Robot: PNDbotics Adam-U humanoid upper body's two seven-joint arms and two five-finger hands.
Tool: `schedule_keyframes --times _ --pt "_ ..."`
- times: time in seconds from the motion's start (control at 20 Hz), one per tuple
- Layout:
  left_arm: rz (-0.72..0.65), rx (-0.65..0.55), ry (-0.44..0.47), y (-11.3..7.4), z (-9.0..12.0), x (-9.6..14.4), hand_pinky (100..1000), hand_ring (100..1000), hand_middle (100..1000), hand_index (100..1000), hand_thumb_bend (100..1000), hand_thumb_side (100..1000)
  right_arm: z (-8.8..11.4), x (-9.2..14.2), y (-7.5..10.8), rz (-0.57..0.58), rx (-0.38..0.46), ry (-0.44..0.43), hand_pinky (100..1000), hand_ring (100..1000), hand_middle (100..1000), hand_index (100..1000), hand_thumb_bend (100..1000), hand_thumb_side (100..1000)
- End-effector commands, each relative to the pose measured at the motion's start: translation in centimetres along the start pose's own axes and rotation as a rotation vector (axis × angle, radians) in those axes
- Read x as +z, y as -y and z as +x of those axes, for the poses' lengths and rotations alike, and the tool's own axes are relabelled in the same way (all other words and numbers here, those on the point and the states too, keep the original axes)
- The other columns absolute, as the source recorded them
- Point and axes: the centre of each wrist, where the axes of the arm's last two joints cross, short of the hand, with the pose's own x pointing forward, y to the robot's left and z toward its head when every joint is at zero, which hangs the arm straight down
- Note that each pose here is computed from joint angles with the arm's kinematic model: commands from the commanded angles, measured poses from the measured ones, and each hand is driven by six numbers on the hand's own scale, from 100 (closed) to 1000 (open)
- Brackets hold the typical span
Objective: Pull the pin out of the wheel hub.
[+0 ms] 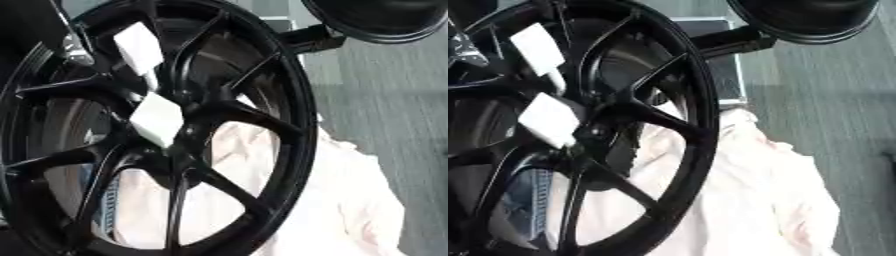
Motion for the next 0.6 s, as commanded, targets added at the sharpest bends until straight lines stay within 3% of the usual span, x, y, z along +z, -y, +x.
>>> schedule_keyframes --times 0.05,0.6 --pt "0.013 -0.023 -0.007 -0.80 -0.19 0.28 816 725 692 777 605 100 0.31 -0.38 0.32 -0.007 -0.004 0.013 701 677 626 726 100 436" --pt "-0.012 -0.019 -0.019 -0.19 -1.02 -0.60 812 712 662 750 600 100 0.47 -0.30 0.09 -0.007 -0.031 0.000 697 673 622 723 100 435"
